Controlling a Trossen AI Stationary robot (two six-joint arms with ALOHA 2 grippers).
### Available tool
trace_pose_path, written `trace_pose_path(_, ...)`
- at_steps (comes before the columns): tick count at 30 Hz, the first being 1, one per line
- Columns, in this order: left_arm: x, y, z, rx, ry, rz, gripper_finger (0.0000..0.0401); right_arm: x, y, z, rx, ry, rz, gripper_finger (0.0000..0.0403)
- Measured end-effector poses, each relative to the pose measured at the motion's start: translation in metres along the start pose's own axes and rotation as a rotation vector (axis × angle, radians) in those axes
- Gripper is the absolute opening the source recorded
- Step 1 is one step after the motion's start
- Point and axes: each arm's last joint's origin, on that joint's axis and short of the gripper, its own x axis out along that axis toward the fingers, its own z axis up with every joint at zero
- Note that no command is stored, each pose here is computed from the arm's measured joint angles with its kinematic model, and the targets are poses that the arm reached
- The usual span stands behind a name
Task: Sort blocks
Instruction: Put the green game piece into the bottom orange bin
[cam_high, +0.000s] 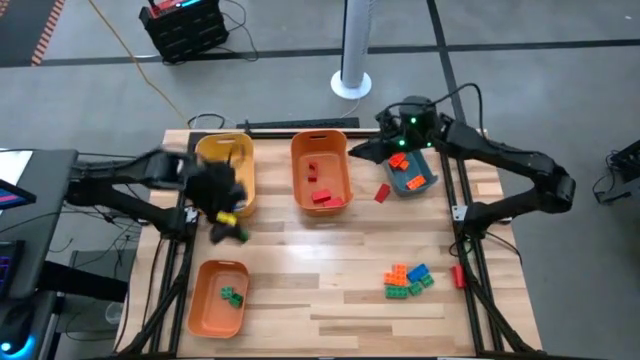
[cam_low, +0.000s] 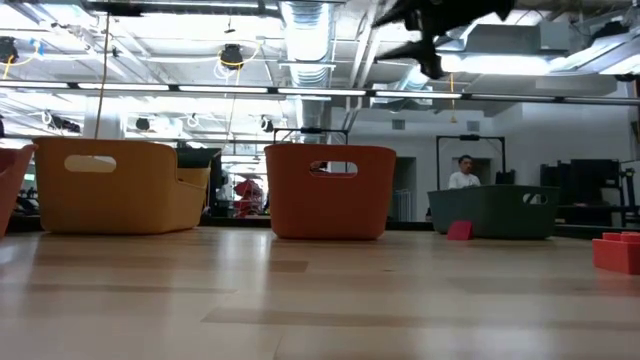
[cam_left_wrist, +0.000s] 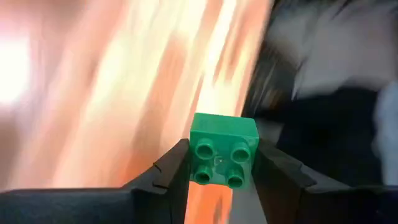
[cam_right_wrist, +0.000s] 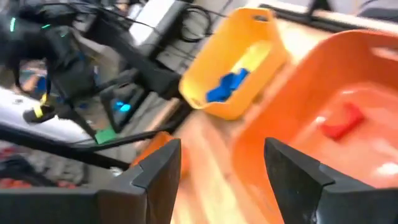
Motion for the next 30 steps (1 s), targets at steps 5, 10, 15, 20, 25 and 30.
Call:
trace_pose_path(5,0.03,0.003,-0.046,-0.159,0.281,0.154,0.0141,-0.021,-0.013,0.004,-0.062,-0.002,-0.086,0.0239)
trace_pose_path(10,0.072,0.01,-0.076,-0.222,0.378,0.197,0.0141,-0.036,-0.014,0.005,-0.115,-0.018,-0.117,0.0239)
trace_pose_path(15,0.114,0.026,-0.096,-0.319,0.361,0.17,0.0141,-0.046,-0.011,0.0,-0.148,0.004,-0.128,0.0239)
trace_pose_path(20,0.135,0.045,-0.11,-0.473,0.356,0.205,0.0142,-0.056,-0.009,-0.008,-0.13,0.047,-0.15,0.0239)
trace_pose_path(25,0.138,0.05,-0.111,-0.518,0.317,0.246,0.0142,-0.066,-0.003,-0.016,-0.129,0.069,-0.162,0.0239)
trace_pose_path(30,0.137,0.042,-0.103,-0.454,0.224,0.203,0.0167,-0.063,0.01,-0.033,-0.26,0.155,-0.174,0.0239)
